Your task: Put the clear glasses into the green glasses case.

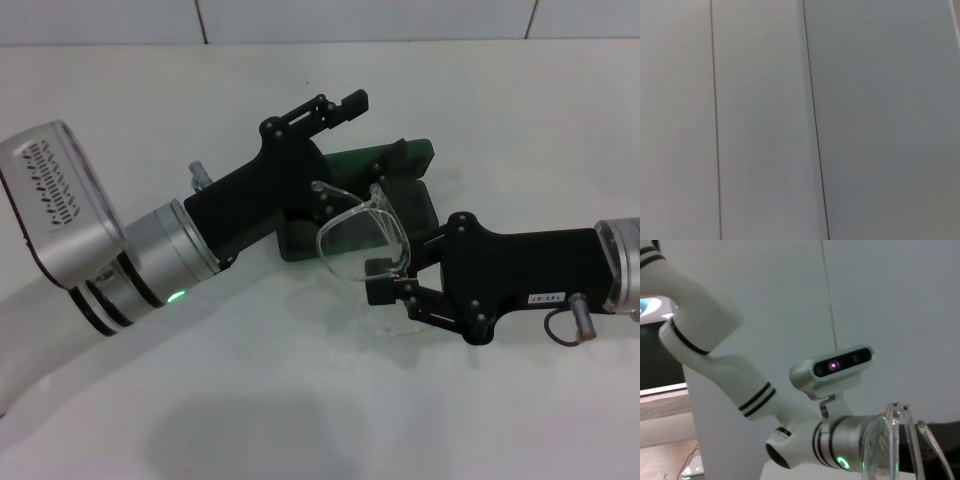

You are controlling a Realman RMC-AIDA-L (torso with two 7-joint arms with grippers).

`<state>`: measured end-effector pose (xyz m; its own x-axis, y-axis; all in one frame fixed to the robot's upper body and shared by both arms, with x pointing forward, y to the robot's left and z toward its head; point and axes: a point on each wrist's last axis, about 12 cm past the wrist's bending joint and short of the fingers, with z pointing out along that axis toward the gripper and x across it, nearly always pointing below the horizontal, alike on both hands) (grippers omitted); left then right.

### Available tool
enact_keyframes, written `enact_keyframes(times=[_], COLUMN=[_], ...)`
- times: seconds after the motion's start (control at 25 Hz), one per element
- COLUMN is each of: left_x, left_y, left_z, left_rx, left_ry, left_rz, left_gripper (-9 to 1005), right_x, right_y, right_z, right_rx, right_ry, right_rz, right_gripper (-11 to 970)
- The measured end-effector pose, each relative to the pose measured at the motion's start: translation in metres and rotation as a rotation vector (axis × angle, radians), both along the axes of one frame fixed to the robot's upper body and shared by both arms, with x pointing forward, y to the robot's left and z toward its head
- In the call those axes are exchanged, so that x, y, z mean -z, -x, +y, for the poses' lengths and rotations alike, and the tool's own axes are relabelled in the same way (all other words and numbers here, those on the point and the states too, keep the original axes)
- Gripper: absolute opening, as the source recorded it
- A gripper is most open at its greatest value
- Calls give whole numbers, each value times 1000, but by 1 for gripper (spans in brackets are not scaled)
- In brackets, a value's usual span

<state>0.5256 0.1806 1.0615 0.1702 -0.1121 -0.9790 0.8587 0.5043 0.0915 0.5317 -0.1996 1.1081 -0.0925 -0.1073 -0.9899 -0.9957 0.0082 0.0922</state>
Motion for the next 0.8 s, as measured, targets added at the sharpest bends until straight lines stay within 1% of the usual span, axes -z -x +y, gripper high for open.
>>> enact_keyframes(times=[0.24,0.56,0.68,0.8], left_x=[0,0,0,0], left_y=[0,-1,-3,-6], left_z=[2,3,6,14], left_rx=[-4,-5,-22,-68], left_ry=[-5,-12,-14,-12], left_rz=[-1,-6,-8,-12], left_gripper=[612,612,612,611], right_x=[1,2,1,1], right_y=[-5,-11,-12,-12], right_z=[-3,-3,-2,-3], right_rx=[35,69,66,69], right_ry=[23,48,55,60], right_rz=[23,16,4,-38], right_gripper=[126,127,128,128])
